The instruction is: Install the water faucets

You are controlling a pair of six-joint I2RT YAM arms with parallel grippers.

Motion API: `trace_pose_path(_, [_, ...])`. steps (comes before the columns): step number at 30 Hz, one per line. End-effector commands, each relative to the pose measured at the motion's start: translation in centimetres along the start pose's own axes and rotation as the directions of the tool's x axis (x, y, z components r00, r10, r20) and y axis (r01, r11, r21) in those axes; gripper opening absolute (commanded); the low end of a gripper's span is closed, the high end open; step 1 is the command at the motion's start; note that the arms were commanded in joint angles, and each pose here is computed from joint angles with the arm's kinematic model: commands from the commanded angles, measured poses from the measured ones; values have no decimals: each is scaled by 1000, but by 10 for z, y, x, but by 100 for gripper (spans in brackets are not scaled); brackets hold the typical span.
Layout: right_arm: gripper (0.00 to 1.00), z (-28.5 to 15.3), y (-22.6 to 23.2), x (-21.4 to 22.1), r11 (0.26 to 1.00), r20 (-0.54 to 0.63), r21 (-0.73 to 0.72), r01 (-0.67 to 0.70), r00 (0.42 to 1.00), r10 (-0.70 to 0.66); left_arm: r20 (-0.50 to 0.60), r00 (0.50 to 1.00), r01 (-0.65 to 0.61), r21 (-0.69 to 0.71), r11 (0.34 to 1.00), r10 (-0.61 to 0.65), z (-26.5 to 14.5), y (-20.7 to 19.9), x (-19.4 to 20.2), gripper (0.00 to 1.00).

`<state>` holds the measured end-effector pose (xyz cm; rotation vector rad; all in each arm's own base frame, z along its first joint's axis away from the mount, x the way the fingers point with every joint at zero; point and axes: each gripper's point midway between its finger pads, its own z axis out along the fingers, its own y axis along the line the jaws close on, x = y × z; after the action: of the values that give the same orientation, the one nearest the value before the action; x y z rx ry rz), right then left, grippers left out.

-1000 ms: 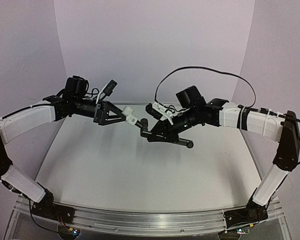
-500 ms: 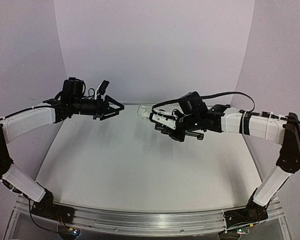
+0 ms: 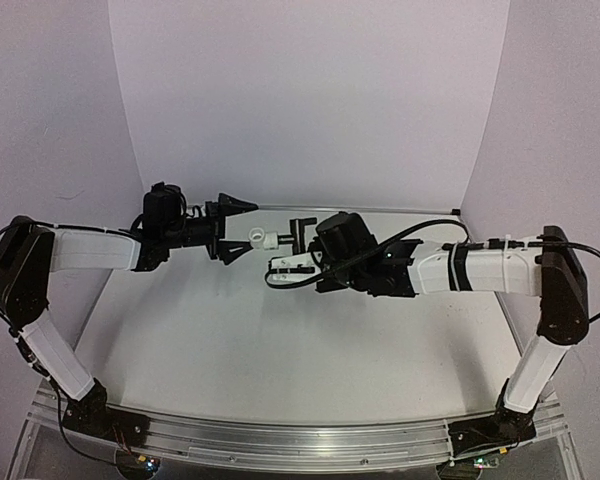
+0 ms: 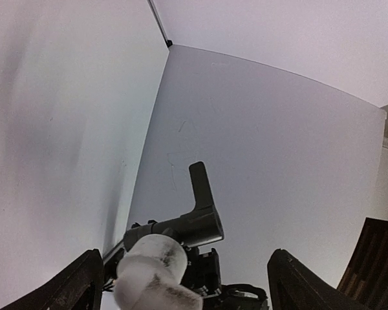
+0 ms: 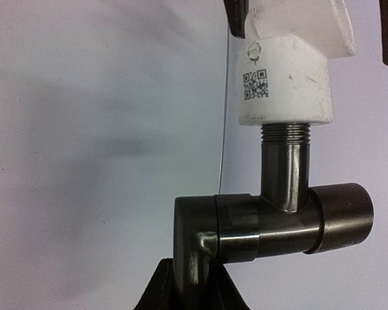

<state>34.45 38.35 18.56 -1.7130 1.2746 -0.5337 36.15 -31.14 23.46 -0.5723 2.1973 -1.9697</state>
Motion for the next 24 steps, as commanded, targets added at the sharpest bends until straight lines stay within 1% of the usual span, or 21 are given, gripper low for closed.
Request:
trace_pose_path(1, [0, -6, -45, -12, 983, -8, 182, 3, 1000, -1, -35, 993, 116, 47, 992, -114, 7, -6, 12, 87])
trace_pose_path(8, [0, -3, -43, -15, 977, -30, 211, 29, 999, -23, -53, 986, 157, 12, 988, -156, 15, 3, 17, 85])
trace_pose_path(12, [0, 0, -46, -13, 973, -54, 228, 28, 998, -16, -51, 987, 153, -5, 988, -153, 18, 4, 16, 79])
trace_pose_path(15, [0, -2, -48, -16, 972, -40, 235, 17, 999, -8, -54, 988, 144, -2, 990, -144, 20, 4, 16, 67])
trace_pose_path(17, [0, -1, -46, -16, 973, -39, 232, 13, 999, -4, -53, 990, 131, 13, 991, -130, 19, 2, 15, 56])
trace_pose_path(20, [0, 2, -43, -16, 974, -38, 225, 0, 999, 9, -45, 995, 85, 19, 996, -84, 19, -3, 14, 44])
trace_pose_path(22, [0, 2, -40, -18, 979, -26, 203, -27, 999, 33, -36, 998, 51, 10, 999, -51, 19, -4, 13, 36])
trace_pose_path(24, [0, 2, -35, -24, 985, 11, 151, -83, 997, 83, -33, 999, 14, 14, 1000, -14, 20, -7, 12, 30])
